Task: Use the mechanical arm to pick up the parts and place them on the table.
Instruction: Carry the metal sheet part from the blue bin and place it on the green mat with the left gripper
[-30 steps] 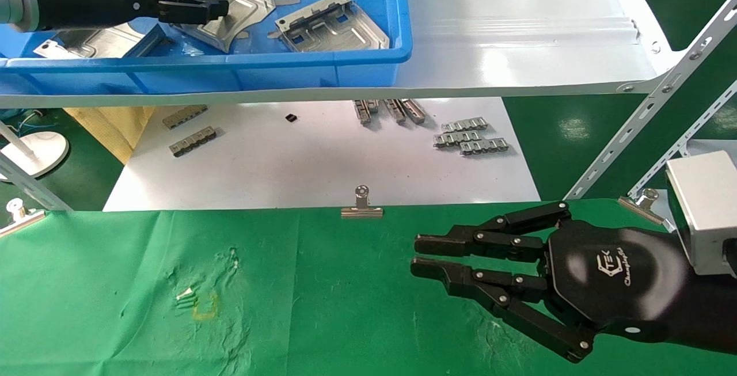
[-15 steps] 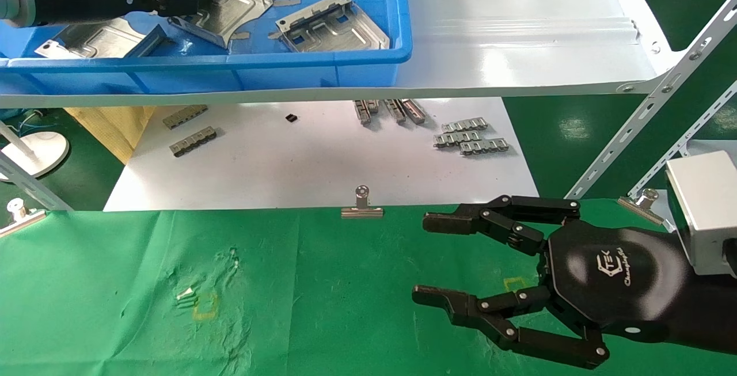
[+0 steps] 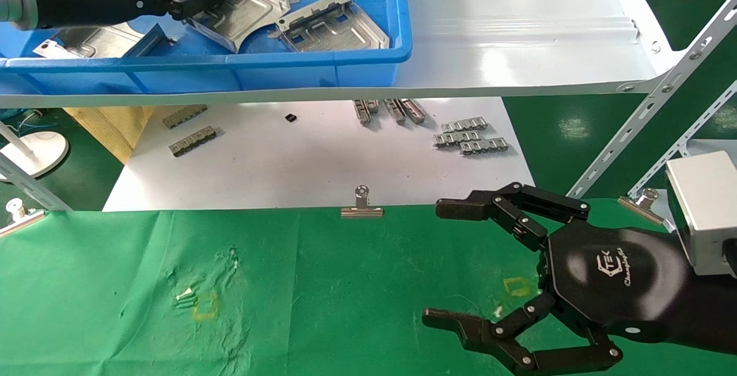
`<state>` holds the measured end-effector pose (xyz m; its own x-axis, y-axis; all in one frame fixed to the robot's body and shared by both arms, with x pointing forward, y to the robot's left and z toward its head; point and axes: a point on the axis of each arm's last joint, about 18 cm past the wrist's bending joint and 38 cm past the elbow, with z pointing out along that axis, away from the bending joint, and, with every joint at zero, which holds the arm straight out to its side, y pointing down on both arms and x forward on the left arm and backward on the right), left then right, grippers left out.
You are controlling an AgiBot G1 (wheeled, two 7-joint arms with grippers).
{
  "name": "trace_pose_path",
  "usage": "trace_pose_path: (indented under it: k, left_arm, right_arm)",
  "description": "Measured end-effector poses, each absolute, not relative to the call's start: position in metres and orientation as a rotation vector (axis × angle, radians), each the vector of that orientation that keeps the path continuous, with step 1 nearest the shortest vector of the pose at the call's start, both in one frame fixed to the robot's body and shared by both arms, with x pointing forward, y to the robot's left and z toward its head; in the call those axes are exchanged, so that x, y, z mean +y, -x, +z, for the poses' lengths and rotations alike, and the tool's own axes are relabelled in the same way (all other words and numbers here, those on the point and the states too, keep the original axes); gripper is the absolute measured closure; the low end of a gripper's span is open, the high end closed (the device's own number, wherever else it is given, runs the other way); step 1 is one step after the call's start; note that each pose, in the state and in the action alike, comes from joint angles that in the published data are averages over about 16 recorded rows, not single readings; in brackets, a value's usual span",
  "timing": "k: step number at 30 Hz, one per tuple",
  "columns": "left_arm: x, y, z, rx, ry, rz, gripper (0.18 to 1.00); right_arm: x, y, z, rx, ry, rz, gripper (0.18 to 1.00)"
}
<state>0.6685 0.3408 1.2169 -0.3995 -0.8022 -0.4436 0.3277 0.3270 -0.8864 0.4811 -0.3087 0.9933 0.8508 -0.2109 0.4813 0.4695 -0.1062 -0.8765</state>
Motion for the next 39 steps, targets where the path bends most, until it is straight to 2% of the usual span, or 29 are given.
trace_pose_path:
  k: [7, 11, 20, 28, 39]
  left_arm:
    - [0.334, -0.642, 1.23, 1.533, 0.294, -1.388, 0.906]
    - [0.329, -0.623, 1.228, 1.573, 0.166, -1.414, 0.909]
    - [0.324, -0.587, 1.199, 1.685, -0.158, -1.376, 0.911]
    - [0.341, -0.564, 1.144, 1.75, -0.379, -1.214, 0.911]
    - [0.368, -0.57, 1.021, 1.991, -0.49, -0.971, 0.911]
  right_arm:
    - [-0.309, -0.481, 0.993, -0.209, 1.578, -0.581, 0.244]
    - [-0.309, -0.481, 0.993, -0.209, 1.578, -0.581, 0.207]
    - [-0.309, -0.481, 0.993, -0.209, 1.578, -0.581, 0.182]
    - [-0.309, -0.481, 0.993, -0.209, 1.578, -0.581, 0.179]
    - [-0.309, -0.481, 0.993, -0.209, 1.578, -0.581, 0.179]
